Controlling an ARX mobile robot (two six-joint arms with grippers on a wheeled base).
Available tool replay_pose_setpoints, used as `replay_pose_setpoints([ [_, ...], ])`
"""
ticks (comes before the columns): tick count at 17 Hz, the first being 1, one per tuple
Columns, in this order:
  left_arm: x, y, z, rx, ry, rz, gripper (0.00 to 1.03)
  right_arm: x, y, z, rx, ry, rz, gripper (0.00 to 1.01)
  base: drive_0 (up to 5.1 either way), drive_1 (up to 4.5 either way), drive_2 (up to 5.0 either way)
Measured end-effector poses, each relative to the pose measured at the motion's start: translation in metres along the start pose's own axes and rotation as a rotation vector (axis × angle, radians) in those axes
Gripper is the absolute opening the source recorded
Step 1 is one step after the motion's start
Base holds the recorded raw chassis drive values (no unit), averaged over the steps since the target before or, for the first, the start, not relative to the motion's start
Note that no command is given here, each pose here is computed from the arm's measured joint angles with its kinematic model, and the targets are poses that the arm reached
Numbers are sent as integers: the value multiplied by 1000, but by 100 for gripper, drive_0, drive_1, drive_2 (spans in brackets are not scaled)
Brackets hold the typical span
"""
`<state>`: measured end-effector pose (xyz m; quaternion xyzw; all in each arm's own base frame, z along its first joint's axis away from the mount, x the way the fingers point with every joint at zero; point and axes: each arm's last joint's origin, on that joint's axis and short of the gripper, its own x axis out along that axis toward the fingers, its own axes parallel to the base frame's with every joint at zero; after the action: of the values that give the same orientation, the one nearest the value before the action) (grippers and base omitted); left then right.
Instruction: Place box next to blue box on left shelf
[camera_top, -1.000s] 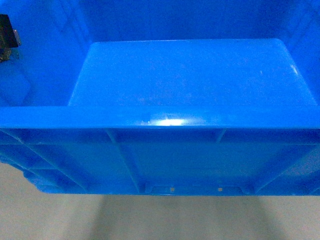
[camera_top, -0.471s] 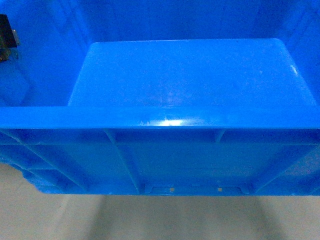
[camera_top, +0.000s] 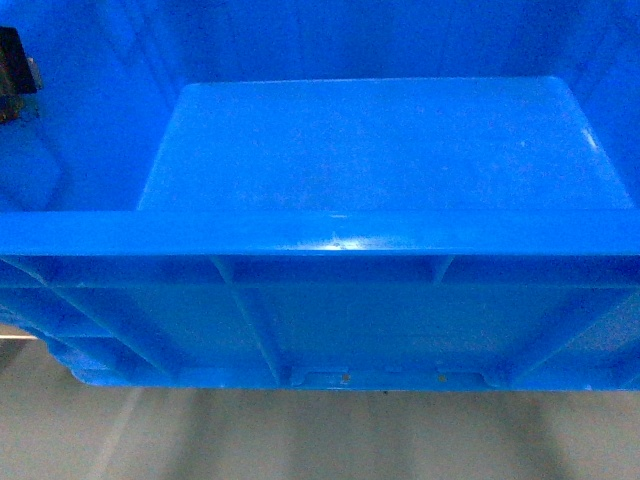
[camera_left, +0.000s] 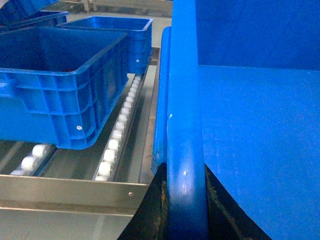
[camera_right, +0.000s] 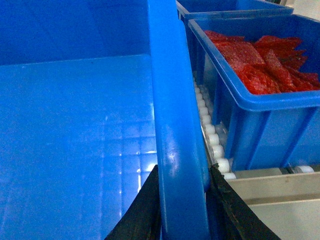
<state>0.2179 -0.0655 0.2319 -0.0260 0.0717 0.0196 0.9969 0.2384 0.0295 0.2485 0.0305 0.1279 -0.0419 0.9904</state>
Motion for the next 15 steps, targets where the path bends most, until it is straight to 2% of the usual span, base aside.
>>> replay_pose_setpoints([
  [15, 0, 0, 0, 0, 0, -1, 10, 0, 0, 0, 0, -2, -1, 18, 3, 409, -403],
])
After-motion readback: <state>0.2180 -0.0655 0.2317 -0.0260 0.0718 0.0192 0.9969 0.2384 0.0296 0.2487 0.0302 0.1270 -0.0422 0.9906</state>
